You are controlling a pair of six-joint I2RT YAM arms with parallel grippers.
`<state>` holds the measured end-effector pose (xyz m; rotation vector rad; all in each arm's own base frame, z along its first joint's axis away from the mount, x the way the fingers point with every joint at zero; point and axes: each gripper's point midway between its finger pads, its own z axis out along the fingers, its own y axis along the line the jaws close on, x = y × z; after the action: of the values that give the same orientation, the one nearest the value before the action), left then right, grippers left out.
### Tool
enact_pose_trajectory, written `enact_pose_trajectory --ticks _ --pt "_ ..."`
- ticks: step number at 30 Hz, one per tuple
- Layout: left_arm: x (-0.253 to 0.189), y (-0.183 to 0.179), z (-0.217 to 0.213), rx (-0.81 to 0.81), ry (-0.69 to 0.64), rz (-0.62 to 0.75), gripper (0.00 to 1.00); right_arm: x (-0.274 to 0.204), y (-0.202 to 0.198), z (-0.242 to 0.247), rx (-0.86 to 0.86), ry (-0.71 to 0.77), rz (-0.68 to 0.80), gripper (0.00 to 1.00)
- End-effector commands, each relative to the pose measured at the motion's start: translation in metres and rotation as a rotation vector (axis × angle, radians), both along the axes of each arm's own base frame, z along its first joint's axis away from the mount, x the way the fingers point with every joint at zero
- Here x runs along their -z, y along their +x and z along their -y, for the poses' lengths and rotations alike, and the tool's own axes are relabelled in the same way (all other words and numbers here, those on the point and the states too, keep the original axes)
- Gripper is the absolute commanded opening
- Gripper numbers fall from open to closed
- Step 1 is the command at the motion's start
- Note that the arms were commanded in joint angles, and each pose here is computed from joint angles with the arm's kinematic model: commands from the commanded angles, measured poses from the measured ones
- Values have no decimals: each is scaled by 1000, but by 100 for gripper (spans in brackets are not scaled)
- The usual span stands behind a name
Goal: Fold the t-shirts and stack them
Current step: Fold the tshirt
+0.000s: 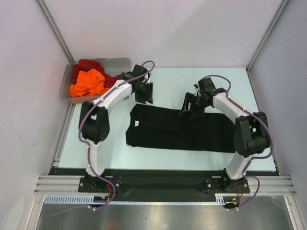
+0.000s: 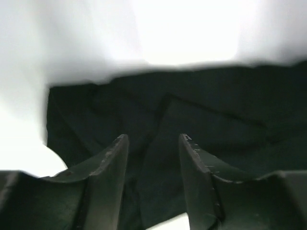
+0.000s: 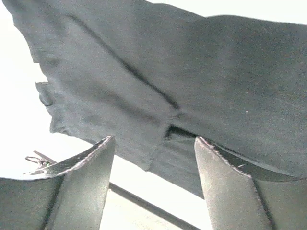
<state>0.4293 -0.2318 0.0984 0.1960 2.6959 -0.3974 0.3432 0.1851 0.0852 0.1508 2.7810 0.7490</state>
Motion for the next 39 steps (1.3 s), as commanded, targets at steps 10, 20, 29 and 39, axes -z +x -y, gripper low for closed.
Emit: enact_pose_trajectory --ticks 10,20,29,39 --pt "16 -83 57 128 -294 -44 26 -4 -16 -95 -127 319 -36 25" --pt "90 -100 15 92 -62 -130 26 62 -50 -53 -77 275 -179 24" --pt "-12 -81 7 116 -48 75 42 -9 -31 19 81 59 -33 71" --pt "-37 -177 -58 -59 -96 107 81 -24 -72 102 315 -163 -52 98"
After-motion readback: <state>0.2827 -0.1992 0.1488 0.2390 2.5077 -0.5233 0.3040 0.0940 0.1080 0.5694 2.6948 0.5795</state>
